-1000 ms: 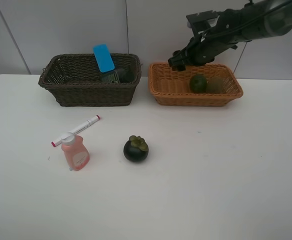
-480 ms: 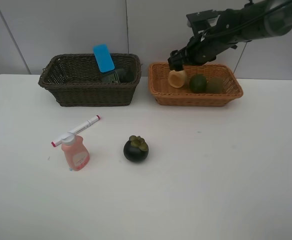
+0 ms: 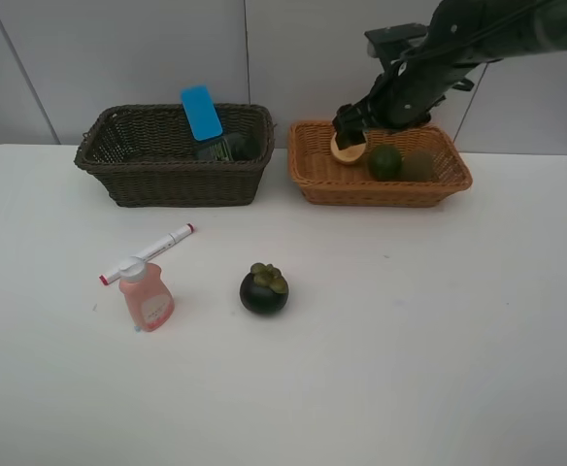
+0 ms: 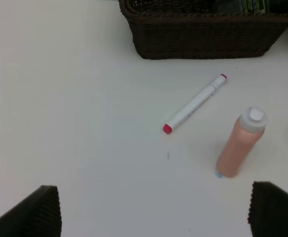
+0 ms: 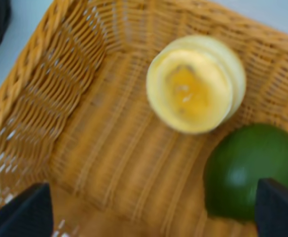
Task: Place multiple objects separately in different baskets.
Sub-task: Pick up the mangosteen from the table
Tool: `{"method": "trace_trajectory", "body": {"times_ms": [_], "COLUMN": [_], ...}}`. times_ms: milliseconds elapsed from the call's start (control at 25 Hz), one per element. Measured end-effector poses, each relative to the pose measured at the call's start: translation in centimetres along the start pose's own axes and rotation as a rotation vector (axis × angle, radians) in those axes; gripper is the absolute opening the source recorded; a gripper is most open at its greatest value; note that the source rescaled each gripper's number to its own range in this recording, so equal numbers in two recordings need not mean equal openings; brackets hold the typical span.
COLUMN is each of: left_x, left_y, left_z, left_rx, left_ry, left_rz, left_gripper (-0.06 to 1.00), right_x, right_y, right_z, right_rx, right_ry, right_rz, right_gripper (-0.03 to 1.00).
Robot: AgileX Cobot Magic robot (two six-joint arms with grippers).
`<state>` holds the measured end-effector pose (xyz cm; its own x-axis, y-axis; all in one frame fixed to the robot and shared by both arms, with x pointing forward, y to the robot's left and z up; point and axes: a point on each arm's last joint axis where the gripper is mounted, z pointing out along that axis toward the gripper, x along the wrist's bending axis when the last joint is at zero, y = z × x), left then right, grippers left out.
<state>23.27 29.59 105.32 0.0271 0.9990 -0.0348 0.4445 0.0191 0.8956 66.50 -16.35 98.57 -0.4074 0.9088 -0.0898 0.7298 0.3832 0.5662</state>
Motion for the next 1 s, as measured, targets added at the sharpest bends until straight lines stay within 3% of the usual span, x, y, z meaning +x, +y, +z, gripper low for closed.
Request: {"method": "trace_trajectory", "body": {"times_ms": [480, 1000], "left_x": [0.0, 0.0], "left_y": [0.0, 0.0], "left_z": [0.0, 0.0], "left_rx": [0.0, 0.0], "left_ry": [0.0, 0.0], "left_rz": [0.0, 0.0], "left_gripper": [0.99, 0.99], "right_x": [5.2, 12.8], "right_y": [-0.1, -2.0], "right_z": [-8.2, -11.4], "right_rx": [0.162, 0.319], "right_ry": [0.096, 0.252], "right_rz": [-0.097, -0.238], "right_gripper": [0.98, 0.98]}}
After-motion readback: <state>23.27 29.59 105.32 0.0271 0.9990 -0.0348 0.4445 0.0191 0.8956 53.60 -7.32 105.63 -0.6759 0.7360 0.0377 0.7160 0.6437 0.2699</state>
